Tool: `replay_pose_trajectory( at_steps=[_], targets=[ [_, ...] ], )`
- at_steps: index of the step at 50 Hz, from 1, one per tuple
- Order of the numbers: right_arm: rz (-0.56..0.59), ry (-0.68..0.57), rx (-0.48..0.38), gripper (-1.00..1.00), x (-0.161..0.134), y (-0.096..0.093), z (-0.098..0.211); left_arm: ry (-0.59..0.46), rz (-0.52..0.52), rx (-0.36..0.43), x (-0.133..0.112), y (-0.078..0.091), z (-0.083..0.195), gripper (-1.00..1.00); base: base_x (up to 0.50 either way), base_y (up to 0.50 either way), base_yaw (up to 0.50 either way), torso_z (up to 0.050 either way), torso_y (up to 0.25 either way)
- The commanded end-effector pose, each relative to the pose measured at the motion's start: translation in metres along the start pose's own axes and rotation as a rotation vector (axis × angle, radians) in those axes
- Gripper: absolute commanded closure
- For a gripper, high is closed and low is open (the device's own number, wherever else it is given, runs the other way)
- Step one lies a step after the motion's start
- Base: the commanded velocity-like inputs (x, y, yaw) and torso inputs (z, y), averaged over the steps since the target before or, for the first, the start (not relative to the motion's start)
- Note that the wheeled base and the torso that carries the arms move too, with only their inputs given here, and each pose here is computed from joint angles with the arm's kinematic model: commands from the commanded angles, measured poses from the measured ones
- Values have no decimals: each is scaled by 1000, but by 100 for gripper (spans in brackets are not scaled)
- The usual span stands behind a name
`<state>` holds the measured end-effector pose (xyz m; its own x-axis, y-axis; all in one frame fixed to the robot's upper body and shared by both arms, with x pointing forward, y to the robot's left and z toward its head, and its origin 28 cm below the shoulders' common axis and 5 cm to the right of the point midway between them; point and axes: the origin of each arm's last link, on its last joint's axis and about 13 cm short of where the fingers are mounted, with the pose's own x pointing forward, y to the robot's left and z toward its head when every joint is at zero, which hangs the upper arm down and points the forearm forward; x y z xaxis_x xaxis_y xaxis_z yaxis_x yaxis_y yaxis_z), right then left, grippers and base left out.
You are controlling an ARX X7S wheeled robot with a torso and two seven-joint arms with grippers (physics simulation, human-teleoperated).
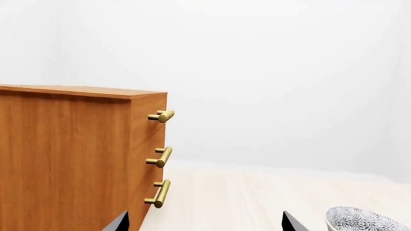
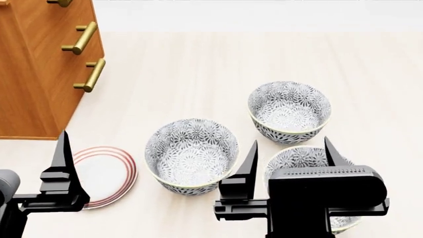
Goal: Stack the bowl at the front on the bowl in the middle.
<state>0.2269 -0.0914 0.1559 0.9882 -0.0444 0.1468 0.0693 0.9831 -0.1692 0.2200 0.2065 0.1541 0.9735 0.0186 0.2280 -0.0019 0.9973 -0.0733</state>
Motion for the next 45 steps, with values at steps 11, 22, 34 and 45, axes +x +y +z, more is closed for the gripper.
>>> replay_pose_trajectory(
  at_steps=[11,22,34,45],
  targets=[
    [-5,12,-14,-100,4,1,-3,-7,0,15,3,-1,-3,-100,500,0,0,0,0],
    [-1,17,-16,-100,4,1,-5,-5,6,24,4,0,-6,-100,500,0,0,0,0],
    [-28,68,42,-100,8,-1,-7,2,5,24,1,-1,-7,-100,208,0,0,0,1],
    [-112,67,28,-100,24,-34,54,1,10,24,4,-1,-5,-100,0,0,0,0,0]
  ],
)
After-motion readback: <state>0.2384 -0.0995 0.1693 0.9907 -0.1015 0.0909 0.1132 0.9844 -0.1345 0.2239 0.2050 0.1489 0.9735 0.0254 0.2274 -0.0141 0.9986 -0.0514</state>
